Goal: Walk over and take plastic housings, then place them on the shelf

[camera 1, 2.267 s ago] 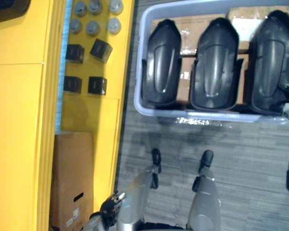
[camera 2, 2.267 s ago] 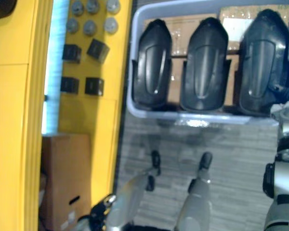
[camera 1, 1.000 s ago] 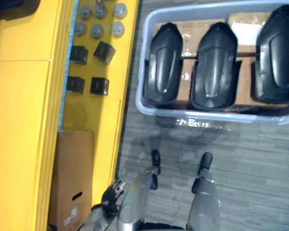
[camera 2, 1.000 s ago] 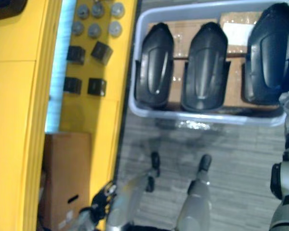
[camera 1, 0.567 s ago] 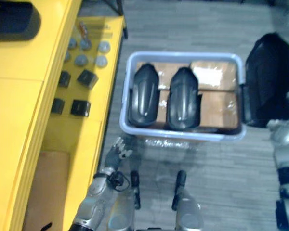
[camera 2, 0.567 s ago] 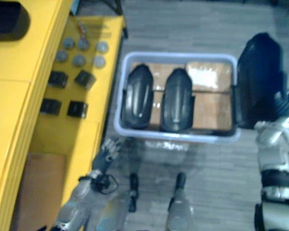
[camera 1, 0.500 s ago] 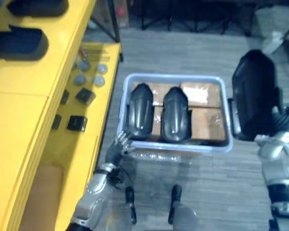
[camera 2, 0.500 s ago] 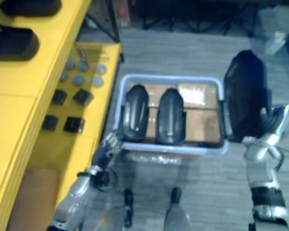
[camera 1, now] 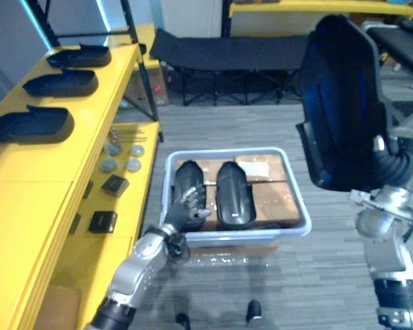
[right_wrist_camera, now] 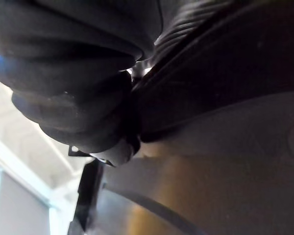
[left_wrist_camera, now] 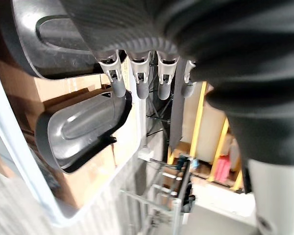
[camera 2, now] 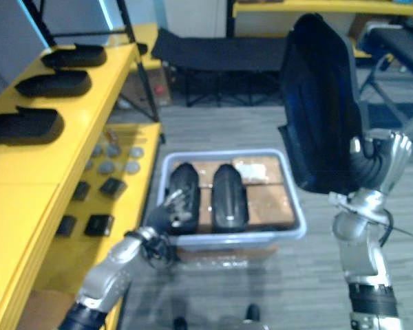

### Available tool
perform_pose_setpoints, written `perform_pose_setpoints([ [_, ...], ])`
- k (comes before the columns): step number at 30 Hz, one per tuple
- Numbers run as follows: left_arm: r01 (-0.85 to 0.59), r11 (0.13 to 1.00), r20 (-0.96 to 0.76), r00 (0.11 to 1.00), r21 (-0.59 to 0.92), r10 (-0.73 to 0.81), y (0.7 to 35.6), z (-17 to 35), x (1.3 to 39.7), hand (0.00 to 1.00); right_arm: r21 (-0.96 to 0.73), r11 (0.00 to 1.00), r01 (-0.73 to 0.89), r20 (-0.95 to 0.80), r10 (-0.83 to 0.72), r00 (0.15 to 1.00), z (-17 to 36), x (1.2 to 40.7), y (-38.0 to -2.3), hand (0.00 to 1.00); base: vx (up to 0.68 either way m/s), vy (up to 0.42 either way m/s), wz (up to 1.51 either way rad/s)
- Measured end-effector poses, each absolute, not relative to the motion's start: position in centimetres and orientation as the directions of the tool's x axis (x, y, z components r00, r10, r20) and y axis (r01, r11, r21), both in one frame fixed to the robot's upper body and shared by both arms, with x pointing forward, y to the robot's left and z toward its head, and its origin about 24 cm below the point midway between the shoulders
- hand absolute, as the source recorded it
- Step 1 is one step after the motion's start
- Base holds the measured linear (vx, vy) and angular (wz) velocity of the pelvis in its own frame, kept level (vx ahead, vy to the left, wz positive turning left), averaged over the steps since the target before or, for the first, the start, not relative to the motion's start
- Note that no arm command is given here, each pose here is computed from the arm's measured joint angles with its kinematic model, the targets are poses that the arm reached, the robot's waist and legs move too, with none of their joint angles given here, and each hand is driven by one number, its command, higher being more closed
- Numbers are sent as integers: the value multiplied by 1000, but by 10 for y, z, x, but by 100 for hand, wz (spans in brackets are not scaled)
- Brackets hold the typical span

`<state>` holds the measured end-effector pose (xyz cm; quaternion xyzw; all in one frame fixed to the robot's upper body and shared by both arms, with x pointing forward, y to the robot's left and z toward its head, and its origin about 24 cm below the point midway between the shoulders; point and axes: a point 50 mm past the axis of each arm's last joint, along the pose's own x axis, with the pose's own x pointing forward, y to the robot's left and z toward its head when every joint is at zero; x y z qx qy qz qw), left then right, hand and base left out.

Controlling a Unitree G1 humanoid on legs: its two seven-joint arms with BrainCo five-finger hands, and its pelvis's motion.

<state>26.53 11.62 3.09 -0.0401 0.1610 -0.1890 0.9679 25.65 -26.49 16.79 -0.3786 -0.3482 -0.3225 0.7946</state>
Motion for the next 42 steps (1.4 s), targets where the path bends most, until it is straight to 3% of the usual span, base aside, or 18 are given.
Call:
perform_pose_setpoints([
  [5, 323, 938, -438, 830, -130, -346, 120, 9, 277, 0, -402, 611, 682, 788, -147, 597, 166, 265, -238, 100, -39, 4, -16],
  [12, 328, 925, -466, 799, -190, -379, 107, 5, 288, 0, -447, 710, 544, 737, -52, 674, 153, 272, -206, 100, -38, -53, -1],
  [21, 337, 890, -426, 788, -308, -445, 92, 12, 291, 0, -471, 709, 524, 683, -82, 725, 130, 278, -199, 100, -4, -7, 1],
  [30, 417, 829, -258, 812, -374, -524, 79, 42, 298, 0, -492, 704, 512, 626, -124, 770, 106, 281, -195, 100, 3, 1, 1],
  [42, 478, 816, -227, 798, -326, -558, 64, 48, 293, 0, -540, 725, 427, 547, -84, 833, 83, 283, -178, 100, 2, 0, 1],
])
